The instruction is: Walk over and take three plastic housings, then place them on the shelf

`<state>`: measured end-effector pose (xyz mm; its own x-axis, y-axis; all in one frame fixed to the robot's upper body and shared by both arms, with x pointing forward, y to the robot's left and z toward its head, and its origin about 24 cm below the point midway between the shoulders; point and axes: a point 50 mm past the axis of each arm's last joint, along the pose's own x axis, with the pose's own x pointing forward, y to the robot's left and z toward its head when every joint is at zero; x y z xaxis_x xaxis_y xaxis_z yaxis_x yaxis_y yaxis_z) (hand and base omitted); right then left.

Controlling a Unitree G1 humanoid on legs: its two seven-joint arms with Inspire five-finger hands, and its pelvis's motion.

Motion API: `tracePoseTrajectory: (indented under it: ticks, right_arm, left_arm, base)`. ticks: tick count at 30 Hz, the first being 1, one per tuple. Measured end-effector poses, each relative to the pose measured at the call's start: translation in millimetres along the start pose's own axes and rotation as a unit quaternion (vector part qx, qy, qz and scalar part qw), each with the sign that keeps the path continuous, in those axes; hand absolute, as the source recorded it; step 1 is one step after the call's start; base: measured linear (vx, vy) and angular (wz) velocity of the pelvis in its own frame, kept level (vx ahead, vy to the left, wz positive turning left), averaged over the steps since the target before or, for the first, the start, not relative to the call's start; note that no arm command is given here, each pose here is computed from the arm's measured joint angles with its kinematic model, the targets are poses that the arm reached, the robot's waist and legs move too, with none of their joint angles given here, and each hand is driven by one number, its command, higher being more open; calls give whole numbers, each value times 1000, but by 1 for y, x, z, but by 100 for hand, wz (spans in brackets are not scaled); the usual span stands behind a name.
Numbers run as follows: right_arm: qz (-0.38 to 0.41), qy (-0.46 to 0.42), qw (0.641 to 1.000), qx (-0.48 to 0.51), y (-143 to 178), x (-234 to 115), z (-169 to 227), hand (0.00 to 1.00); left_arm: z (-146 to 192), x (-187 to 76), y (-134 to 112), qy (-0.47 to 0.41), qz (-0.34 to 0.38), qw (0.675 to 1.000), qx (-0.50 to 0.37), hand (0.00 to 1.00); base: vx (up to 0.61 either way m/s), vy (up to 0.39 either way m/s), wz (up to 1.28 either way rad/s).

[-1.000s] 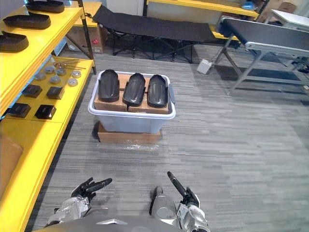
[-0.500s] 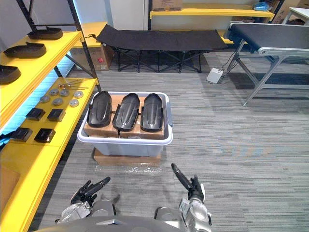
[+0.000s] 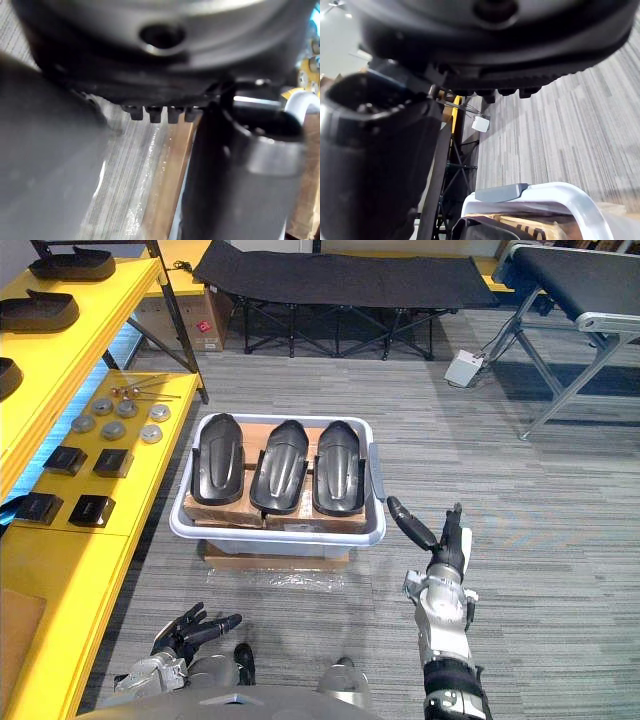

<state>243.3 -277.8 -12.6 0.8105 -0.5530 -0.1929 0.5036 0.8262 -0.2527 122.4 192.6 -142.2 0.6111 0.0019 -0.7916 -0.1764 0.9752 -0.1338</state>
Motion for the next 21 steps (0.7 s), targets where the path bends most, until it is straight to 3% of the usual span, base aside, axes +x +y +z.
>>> tracePoseTrajectory:
  ticks: [9,15,21]
  right_arm:
    - [-65,-15,998,-14,-15,69,90,100]
    - [-70,-35,996,-32,-28,88,139,100]
    - [-59,-18,997,-37,-26,94,152,100]
  left_arm:
    - [44,9,-13,-76,-53,996,2,100]
    - [52,8,-8,-95,-49,994,-3,100]
    - [57,10,-11,-106,-53,993,-27,100]
  base:
    - [-182,55,28]
    - [-80,65,7]
    - [-32,35,9]
